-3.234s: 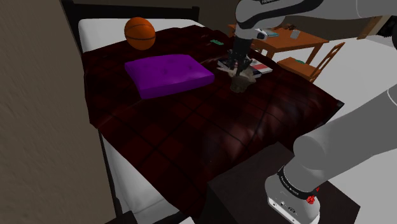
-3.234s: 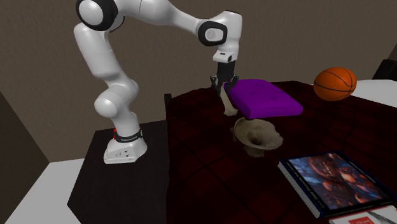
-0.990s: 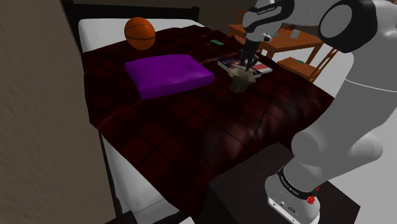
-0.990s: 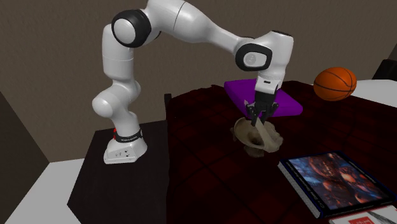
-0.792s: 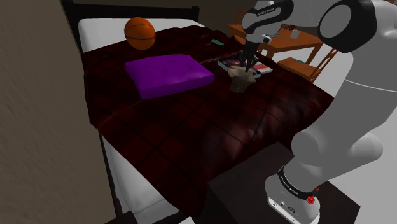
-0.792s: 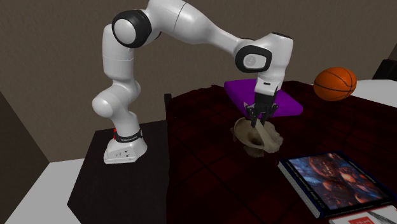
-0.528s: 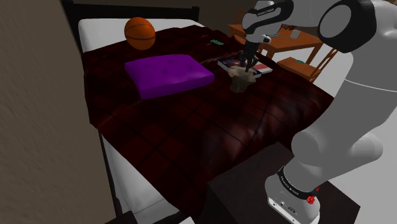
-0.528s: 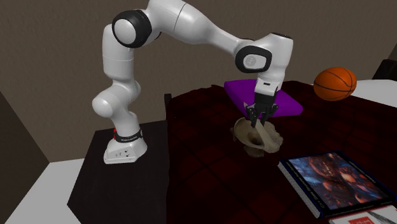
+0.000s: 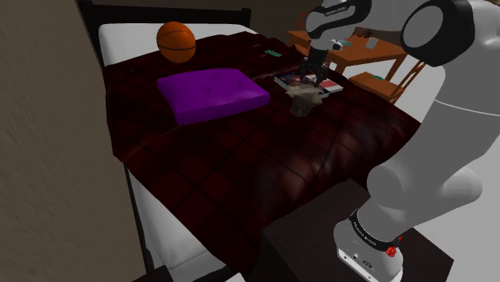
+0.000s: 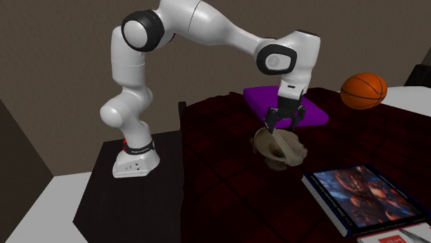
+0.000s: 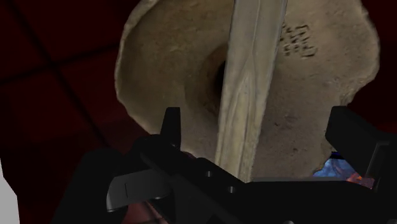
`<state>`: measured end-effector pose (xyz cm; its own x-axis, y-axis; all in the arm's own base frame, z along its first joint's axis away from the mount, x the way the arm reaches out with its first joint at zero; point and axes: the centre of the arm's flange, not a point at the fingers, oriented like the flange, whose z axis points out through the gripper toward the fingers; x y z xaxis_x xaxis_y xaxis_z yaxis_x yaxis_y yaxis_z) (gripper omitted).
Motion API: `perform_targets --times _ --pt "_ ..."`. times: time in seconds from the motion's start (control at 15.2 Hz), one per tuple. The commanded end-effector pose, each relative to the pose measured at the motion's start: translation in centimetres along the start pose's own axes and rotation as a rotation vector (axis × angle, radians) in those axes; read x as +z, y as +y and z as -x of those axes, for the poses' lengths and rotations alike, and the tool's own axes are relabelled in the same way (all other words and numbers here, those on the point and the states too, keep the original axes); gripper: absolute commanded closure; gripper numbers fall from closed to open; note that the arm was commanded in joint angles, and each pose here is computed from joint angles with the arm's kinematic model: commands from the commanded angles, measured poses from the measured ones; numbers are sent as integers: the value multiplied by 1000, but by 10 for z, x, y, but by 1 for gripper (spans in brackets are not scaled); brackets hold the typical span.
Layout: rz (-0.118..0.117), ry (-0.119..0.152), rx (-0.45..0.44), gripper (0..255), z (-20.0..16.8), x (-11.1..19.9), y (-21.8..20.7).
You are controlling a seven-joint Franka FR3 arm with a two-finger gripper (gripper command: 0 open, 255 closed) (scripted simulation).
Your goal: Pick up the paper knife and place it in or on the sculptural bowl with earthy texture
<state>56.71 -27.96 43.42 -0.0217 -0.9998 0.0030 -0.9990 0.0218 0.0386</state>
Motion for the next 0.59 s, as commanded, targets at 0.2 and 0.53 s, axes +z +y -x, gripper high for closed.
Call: perform_targets --times 0.2,0.53 --pt "1 0 0 0 0 -35 2" --pt "1 0 0 0 0 -35 1"
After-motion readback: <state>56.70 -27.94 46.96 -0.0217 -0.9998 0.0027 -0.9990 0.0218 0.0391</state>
